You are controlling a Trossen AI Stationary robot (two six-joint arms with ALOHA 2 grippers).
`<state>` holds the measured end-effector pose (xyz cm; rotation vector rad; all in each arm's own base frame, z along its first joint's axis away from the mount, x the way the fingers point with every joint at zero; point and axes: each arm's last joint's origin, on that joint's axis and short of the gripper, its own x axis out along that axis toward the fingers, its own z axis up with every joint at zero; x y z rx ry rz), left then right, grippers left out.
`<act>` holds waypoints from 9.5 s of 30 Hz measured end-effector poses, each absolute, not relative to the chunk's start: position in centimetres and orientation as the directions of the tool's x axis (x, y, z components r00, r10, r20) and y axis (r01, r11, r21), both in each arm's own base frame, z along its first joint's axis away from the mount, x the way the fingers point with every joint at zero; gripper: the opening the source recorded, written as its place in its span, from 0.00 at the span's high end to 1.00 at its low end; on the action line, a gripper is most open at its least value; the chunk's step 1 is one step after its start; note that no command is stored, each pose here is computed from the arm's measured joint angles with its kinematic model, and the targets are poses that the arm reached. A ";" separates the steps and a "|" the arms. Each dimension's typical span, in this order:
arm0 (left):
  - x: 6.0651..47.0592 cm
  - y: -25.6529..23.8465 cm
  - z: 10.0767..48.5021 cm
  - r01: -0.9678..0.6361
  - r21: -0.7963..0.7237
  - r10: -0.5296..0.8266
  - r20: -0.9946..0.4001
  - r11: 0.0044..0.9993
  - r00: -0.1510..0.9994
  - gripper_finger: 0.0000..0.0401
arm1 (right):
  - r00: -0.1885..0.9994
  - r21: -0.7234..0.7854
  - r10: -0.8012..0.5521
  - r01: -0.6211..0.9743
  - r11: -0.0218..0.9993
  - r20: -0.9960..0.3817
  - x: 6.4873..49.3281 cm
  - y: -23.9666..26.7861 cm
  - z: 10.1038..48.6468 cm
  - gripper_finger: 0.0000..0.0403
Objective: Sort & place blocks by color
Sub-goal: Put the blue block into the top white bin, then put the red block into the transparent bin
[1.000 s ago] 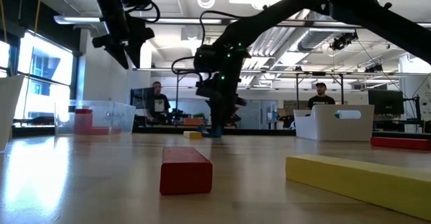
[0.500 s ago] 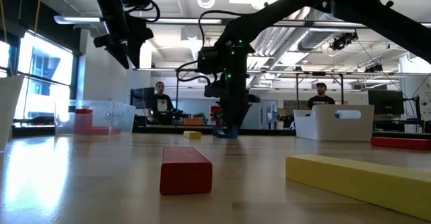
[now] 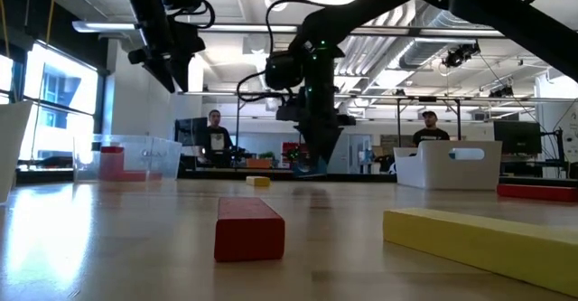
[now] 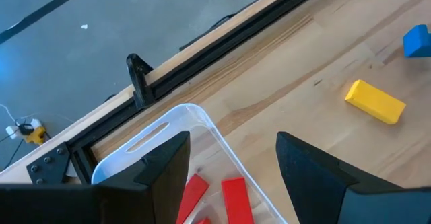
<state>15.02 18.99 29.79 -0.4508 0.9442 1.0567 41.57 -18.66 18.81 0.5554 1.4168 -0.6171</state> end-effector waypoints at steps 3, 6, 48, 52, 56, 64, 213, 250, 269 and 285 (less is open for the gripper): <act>15.0 19.0 29.8 -0.881 0.115 0.532 -0.830 0.458 0.168 0.48 | 0.025 -0.055 -0.099 0.686 0.725 -0.995 41.3 -18.2 19.7 0.77; 15.0 19.0 29.8 -0.872 0.123 0.530 -0.831 0.474 0.171 0.48 | 0.000 -0.092 -0.129 0.697 0.711 -0.992 40.8 -17.8 20.7 0.77; 15.1 19.0 29.8 -0.854 0.107 0.514 -0.833 0.509 0.202 0.48 | -0.213 -0.268 -0.281 0.947 0.176 -0.936 23.6 -14.6 22.5 0.75; 15.2 19.0 29.8 -0.854 0.106 0.514 -0.833 0.510 0.203 0.48 | -0.171 -0.214 -0.281 0.968 0.129 -0.944 22.8 -14.5 22.1 0.68; 15.2 19.0 29.8 -0.853 0.105 0.513 -0.833 0.511 0.205 0.48 | -0.164 -0.204 -0.287 0.972 0.114 -0.944 22.7 -14.5 22.3 0.61; 15.2 18.9 29.8 -0.852 0.099 0.509 -0.835 0.514 0.211 0.48 | -0.125 -0.165 -0.339 0.982 0.093 -0.933 23.3 -15.3 23.9 0.52; 22.6 15.1 32.6 -0.593 -0.700 0.257 -0.535 0.398 0.804 0.48 | 0.665 0.015 -0.392 0.518 0.855 -0.635 28.3 -7.9 31.4 0.83; 28.3 17.4 27.0 -0.613 -0.700 0.204 -0.582 0.368 0.787 0.52 | 0.572 -0.168 -0.311 0.290 0.942 -0.759 38.0 -8.9 29.1 0.83; 28.9 16.8 27.3 -0.578 -0.700 0.204 -0.548 0.419 0.811 0.87 | 0.566 -0.156 -0.329 0.333 0.930 -0.756 38.0 -8.9 29.1 0.83; 27.9 16.8 26.7 -0.623 -0.563 0.200 -0.634 0.543 0.747 0.88 | 0.576 -0.079 -0.321 0.404 0.911 -0.752 38.0 -8.9 29.2 0.48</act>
